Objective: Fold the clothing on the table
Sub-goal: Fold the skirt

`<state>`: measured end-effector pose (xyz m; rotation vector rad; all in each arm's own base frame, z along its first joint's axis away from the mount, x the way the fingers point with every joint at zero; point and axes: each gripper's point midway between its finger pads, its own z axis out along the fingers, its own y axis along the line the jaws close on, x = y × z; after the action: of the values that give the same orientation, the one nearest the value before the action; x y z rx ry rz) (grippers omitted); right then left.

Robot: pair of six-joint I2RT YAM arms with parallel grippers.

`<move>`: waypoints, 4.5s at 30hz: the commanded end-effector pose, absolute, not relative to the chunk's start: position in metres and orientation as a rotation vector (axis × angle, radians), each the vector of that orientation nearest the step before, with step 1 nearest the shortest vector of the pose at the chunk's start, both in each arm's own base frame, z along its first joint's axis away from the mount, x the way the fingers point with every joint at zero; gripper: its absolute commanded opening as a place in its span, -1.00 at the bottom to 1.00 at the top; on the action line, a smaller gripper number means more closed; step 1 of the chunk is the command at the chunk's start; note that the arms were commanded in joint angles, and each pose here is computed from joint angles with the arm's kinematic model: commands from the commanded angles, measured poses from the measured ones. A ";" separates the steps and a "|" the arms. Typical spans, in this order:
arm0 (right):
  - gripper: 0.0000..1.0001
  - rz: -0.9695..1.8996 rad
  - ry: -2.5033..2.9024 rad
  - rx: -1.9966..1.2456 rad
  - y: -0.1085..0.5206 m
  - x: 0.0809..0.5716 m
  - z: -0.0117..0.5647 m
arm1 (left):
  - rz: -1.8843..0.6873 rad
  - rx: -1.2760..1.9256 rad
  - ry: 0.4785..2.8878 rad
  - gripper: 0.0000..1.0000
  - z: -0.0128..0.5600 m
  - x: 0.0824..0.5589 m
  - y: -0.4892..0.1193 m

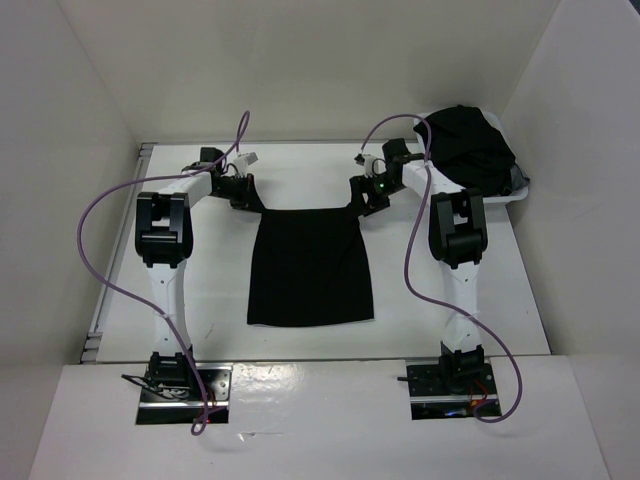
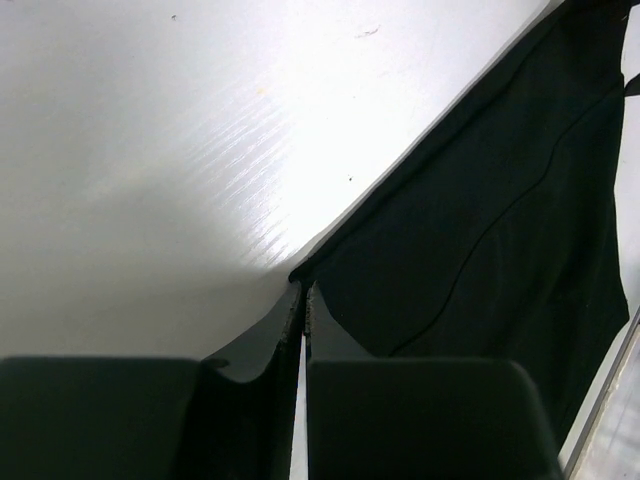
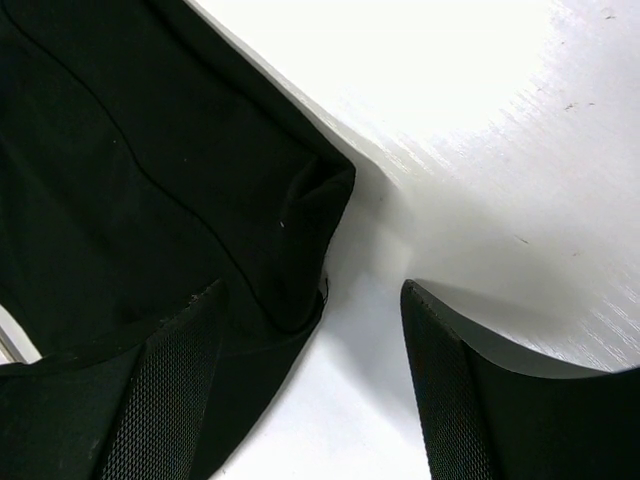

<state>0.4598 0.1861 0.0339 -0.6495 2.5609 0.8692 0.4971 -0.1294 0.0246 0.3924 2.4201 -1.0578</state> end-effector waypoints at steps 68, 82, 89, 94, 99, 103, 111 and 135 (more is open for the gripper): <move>-0.06 0.997 2.544 -0.622 0.197 0.485 0.008 | -1.064 0.419 2.424 -0.93 0.023 0.490 -0.129; -0.57 0.985 2.552 -0.620 0.196 0.491 0.001 | -1.060 0.430 2.419 -0.95 0.023 0.490 -0.128; -0.92 0.953 2.545 -0.611 0.195 0.498 0.008 | -1.039 0.471 2.390 -1.00 0.038 0.496 -0.128; -1.00 0.893 2.509 -0.608 0.192 0.505 0.034 | -0.971 0.531 2.350 -1.00 0.062 0.504 -0.133; -1.00 0.831 2.469 -0.612 0.188 0.515 0.057 | -0.894 0.562 2.305 -1.00 0.090 0.517 -0.128; -1.00 0.789 2.436 -0.604 0.185 0.518 0.075 | -0.869 0.579 2.254 -1.00 0.114 0.530 -0.128; -1.00 0.721 2.380 -0.593 0.179 0.515 0.109 | -0.849 0.644 2.186 -1.00 0.148 0.529 -0.144; -1.00 0.554 2.282 -0.803 0.156 0.437 0.175 | -0.823 0.745 2.213 -1.00 0.165 0.447 -0.116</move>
<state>0.4504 0.1658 0.1466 -0.7231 2.3440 0.6551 0.4615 -0.1289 0.1558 0.6916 2.2331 -0.8518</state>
